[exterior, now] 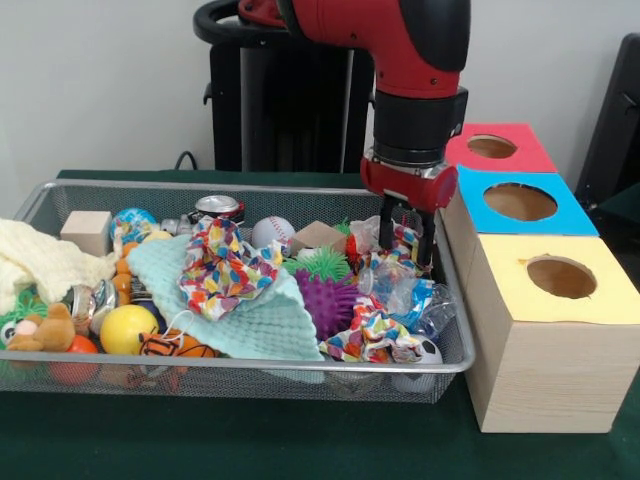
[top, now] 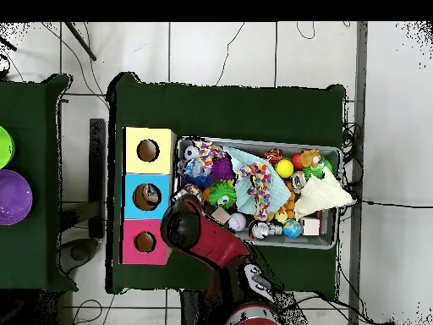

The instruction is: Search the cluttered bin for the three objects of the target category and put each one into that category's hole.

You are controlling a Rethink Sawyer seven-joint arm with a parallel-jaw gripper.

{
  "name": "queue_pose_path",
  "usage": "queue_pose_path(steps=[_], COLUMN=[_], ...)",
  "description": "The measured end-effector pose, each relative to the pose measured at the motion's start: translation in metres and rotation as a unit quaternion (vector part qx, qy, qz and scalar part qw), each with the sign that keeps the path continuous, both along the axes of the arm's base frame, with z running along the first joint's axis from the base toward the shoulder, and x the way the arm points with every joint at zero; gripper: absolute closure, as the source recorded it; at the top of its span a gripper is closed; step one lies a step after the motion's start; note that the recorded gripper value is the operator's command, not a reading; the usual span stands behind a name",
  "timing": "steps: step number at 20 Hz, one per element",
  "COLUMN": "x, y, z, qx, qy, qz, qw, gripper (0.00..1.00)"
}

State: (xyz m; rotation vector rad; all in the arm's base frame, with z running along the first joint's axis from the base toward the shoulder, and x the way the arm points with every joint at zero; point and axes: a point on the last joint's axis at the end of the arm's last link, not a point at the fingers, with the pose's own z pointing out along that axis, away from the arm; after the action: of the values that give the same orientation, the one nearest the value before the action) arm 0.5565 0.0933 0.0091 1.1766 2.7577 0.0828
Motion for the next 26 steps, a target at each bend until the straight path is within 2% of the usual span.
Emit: queue_pose_path(steps=[12,21,26], x=[-0.001,0.000,0.003], y=[0.009,0.011,0.013], z=[-0.012,-0.011,-0.006], qx=[0.007,0.007,-0.001], qy=[-0.002,-0.006,-0.013], qz=[0.004,0.006,0.011], qw=[1.0000,0.9999,0.9999], gripper=[0.00,0.00,0.00])
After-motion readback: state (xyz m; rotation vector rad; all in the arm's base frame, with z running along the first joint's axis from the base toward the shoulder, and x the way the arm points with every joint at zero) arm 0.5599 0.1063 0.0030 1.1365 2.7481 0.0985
